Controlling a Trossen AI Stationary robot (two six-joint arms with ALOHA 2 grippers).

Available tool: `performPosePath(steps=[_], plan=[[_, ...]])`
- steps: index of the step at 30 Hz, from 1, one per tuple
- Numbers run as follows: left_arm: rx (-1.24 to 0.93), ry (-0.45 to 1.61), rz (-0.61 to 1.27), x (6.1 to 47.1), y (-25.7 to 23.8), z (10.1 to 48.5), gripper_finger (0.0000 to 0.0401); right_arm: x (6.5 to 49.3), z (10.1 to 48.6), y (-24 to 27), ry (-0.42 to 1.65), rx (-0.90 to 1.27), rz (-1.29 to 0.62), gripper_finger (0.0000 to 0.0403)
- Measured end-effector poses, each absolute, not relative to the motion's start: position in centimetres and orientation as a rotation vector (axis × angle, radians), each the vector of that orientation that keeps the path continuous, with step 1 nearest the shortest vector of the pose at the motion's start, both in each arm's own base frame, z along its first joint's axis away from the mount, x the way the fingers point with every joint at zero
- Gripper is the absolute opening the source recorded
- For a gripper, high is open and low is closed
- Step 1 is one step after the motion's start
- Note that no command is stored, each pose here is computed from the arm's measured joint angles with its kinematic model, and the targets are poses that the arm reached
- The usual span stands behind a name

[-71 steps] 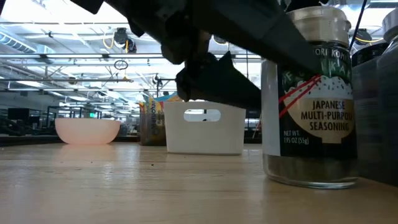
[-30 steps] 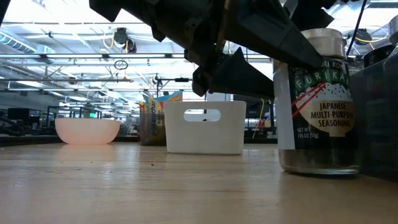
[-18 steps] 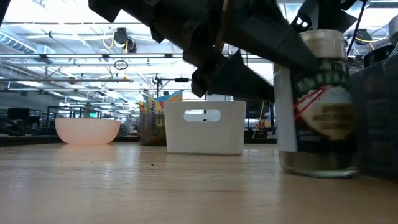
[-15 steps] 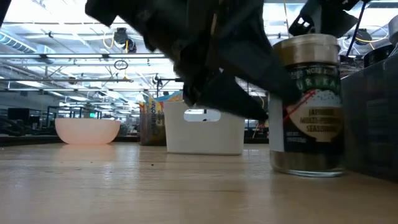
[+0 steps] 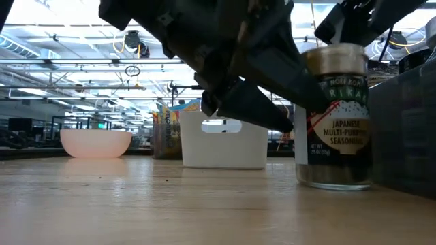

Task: Pick & Place Food Item
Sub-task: Put the gold seasoning bottle into the bottom black bin

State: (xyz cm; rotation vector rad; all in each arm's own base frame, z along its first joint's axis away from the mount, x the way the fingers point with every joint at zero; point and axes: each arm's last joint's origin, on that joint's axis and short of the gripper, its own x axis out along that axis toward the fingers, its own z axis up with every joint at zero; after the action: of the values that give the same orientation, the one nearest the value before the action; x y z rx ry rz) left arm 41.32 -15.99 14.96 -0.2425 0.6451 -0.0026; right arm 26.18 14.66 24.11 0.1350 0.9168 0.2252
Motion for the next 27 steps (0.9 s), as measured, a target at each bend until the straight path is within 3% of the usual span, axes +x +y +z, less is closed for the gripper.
performPosePath(steps=[11, 17, 22, 27], plan=[[-0.266, 0.608, 0.147, 42.4, -12.7, 15.0, 0.0292, 26.3, 24.1, 14.4, 0.891, 0.113, 0.15, 0.0199], [-0.34, 0.635, 0.087, 42.8, -11.6, 15.1, 0.0292, 26.5, 24.2, 14.0, 0.86, 0.097, 0.067, 0.0199], [-0.441, 0.638, 0.029, 42.6, -10.8, 17.1, 0.0292, 26.8, 24.4, 13.5, 0.848, 0.137, 0.071, 0.0199], [-0.389, 0.589, 0.019, 41.5, -10.3, 20.7, 0.0292, 27.1, 25.7, 13.0, 0.755, 0.16, 0.088, 0.0199]])
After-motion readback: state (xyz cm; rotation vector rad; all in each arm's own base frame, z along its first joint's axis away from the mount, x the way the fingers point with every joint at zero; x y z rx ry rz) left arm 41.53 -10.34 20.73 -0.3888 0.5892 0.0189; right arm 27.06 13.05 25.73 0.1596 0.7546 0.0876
